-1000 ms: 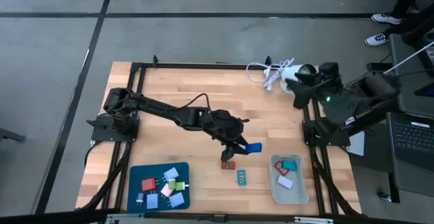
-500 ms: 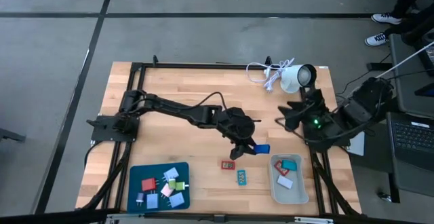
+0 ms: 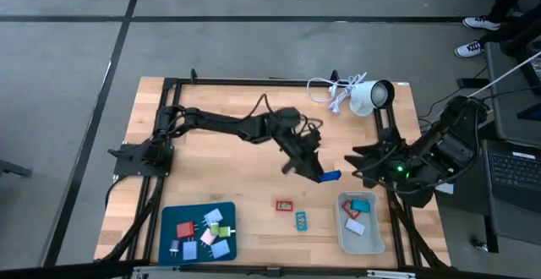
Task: Pick & Place Office items
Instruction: Put the blue digital clock into the gray bin
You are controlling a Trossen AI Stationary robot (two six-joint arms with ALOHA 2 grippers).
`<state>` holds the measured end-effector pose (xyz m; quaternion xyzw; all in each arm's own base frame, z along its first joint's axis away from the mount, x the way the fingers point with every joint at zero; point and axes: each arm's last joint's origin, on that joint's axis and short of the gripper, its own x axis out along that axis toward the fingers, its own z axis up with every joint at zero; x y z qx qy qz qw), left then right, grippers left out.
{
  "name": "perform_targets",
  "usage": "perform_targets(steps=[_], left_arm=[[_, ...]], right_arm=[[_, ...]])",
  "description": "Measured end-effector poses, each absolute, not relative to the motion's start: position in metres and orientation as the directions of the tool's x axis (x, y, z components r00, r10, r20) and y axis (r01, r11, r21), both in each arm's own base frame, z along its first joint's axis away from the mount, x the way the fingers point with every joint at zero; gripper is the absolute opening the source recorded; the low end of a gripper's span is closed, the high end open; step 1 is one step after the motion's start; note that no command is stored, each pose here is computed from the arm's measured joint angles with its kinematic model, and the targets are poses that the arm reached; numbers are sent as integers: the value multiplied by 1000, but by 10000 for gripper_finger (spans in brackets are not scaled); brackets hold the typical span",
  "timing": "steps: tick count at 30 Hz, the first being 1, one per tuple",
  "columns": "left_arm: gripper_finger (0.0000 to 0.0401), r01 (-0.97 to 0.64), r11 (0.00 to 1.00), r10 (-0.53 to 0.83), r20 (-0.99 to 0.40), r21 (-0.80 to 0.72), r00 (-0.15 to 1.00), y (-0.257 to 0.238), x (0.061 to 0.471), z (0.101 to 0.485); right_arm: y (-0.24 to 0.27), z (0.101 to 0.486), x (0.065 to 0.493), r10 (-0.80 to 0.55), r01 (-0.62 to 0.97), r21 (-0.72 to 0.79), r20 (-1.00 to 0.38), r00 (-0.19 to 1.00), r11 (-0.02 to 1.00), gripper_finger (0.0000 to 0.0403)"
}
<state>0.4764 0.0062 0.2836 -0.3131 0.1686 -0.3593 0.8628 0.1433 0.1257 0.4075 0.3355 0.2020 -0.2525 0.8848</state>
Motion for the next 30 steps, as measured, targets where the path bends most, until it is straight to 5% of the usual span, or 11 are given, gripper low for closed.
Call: perform_targets(steps=[6, 11, 18, 30], left_arm=[[152, 540, 265, -909, -20, -799, 417, 22, 467, 288], [152, 466, 273, -892, -40, -841, 450, 36, 465, 284], [152, 468, 271, -884, -25, -841, 466, 39, 466, 291], [152, 509, 290, -872, -5, -811, 489, 43, 468, 312]], right_arm=[[135, 416, 151, -207, 456, 462, -493, 845, 761, 245], [138, 426, 159, -172, 356, 408, -422, 890, 841, 245], [140, 422, 173, -181, 255, 117, -435, 882, 960, 245], [126, 418, 191, -17, 44, 34, -562, 827, 998, 245]])
